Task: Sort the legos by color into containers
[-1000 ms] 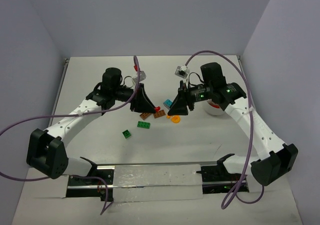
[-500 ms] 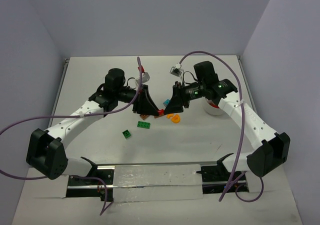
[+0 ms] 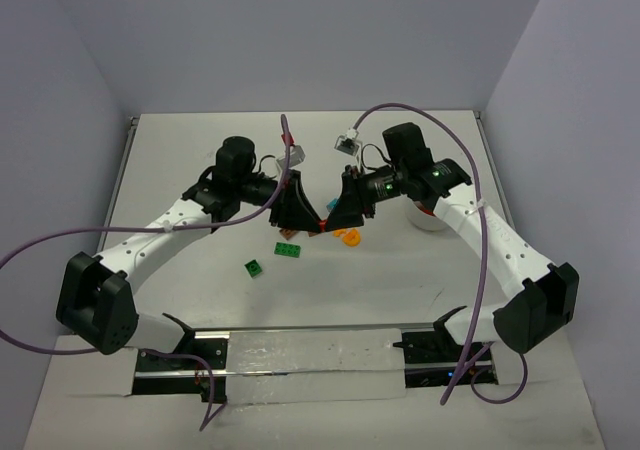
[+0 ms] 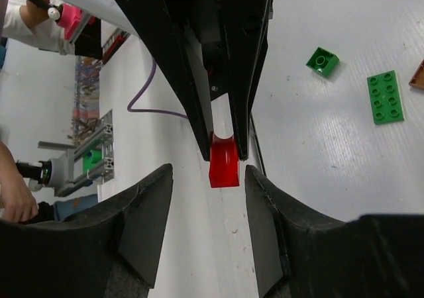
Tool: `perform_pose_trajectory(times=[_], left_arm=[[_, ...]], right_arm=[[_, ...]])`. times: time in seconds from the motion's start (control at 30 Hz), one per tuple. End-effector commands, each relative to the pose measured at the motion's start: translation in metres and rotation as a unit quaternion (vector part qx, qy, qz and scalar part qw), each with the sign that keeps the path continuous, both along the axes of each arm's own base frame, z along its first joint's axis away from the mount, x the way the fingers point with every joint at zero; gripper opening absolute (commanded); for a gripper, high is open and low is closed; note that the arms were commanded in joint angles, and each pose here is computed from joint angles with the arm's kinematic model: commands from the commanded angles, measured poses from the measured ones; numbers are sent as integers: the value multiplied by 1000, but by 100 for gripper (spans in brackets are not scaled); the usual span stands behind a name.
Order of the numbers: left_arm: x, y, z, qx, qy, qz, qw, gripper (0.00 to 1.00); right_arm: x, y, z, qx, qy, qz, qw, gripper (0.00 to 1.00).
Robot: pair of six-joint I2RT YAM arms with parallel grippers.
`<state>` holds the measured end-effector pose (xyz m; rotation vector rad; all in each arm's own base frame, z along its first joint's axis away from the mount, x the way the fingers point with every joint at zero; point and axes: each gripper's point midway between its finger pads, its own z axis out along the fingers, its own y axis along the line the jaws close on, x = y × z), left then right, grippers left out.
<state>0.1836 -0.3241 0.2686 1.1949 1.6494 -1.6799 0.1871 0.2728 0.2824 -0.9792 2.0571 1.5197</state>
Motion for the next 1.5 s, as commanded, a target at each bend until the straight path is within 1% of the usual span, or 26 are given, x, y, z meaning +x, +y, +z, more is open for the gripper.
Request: perform_pose_trajectory(times=[0.0, 0.2, 0.3, 0.37, 0.4, 0.43, 0.47, 0.5, 0.53, 0.57, 0.6, 0.7, 0.77, 0.8, 0.83, 0.87, 0.9, 0.93, 0.97, 1.07, 1.1, 1.17, 1.23, 1.37, 1.4, 1.47], left_arm=[[4, -6, 18, -17, -33, -4, 999, 0], [6, -6, 17, -16, -40, 0, 999, 0], [7, -6, 14, -7, -41, 7, 999, 2], [9, -5, 11, -1, -42, 12, 999, 10], [9, -5, 10, 2, -41, 15, 999, 11], [11, -5, 10, 4, -46, 19, 999, 24], [13, -4, 9, 8, -48, 27, 998, 34], [22, -4, 5, 23, -53, 55, 997, 58], [22, -4, 4, 27, -50, 57, 997, 73], [27, -2, 3, 35, -54, 74, 995, 92], [36, 1, -2, 55, -60, 99, 992, 99], [66, 17, 4, 94, -106, 171, 975, 99], [106, 41, 7, 132, -124, 280, 943, 99], [114, 47, 10, 135, -117, 311, 933, 99], [127, 56, 14, 138, -111, 357, 917, 99], [144, 70, 15, 147, -113, 412, 892, 99], [152, 79, 13, 159, -115, 439, 877, 99], [161, 89, 10, 172, -116, 464, 861, 99], [164, 96, 6, 184, -105, 482, 850, 99], [173, 107, -1, 210, -95, 511, 828, 99], [173, 106, -2, 215, -98, 505, 830, 99], [176, 107, -5, 226, -98, 506, 827, 99], [183, 110, -12, 234, -90, 522, 815, 99], [188, 109, -21, 242, -83, 526, 811, 99], [189, 109, -23, 245, -81, 525, 811, 99], [190, 109, -23, 246, -80, 524, 812, 99]], right_arm=[[5, 7, 14, 14, -32, 8, 999, 52], [9, 9, 11, 5, -29, 2, 1000, 38], [10, 9, 11, 2, -25, 2, 1000, 27], [11, 8, 12, -1, -26, -1, 1000, 16], [11, 8, 12, -2, -27, -3, 1000, 12], [12, 8, 12, -5, -28, -6, 1000, 6], [13, 7, 12, -8, -29, -11, 999, 3], [15, 5, 10, -16, -31, -22, 999, 0], [17, 4, 9, -21, -34, -28, 999, 0], [17, 1, 9, -27, -38, -38, 998, 0], [20, -4, 7, -37, -45, -51, 997, 0], [23, -27, 1, -74, -39, -87, 993, 0], [37, -58, -17, -120, -40, -136, 983, 0], [42, -71, -23, -138, -39, -159, 977, 0], [49, -92, -35, -170, -34, -199, 965, 0], [54, -111, -48, -203, -28, -233, 951, 0], [58, -126, -59, -229, -25, -259, 938, 0], [64, -152, -68, -260, -25, -303, 917, 0], [68, -170, -71, -281, -28, -334, 899, 0], [79, -212, -78, -333, -24, -411, 848, 0], [82, -227, -81, -358, -25, -435, 826, 0], [86, -239, -87, -380, -12, -454, 806, 0], [90, -255, -92, -402, -1, -476, 782, 0], [101, -268, -103, -426, 20, -486, 763, 0], [105, -277, -107, -430, 36, -503, 749, 0], [110, -283, -109, -436, 41, -510, 740, 0]])
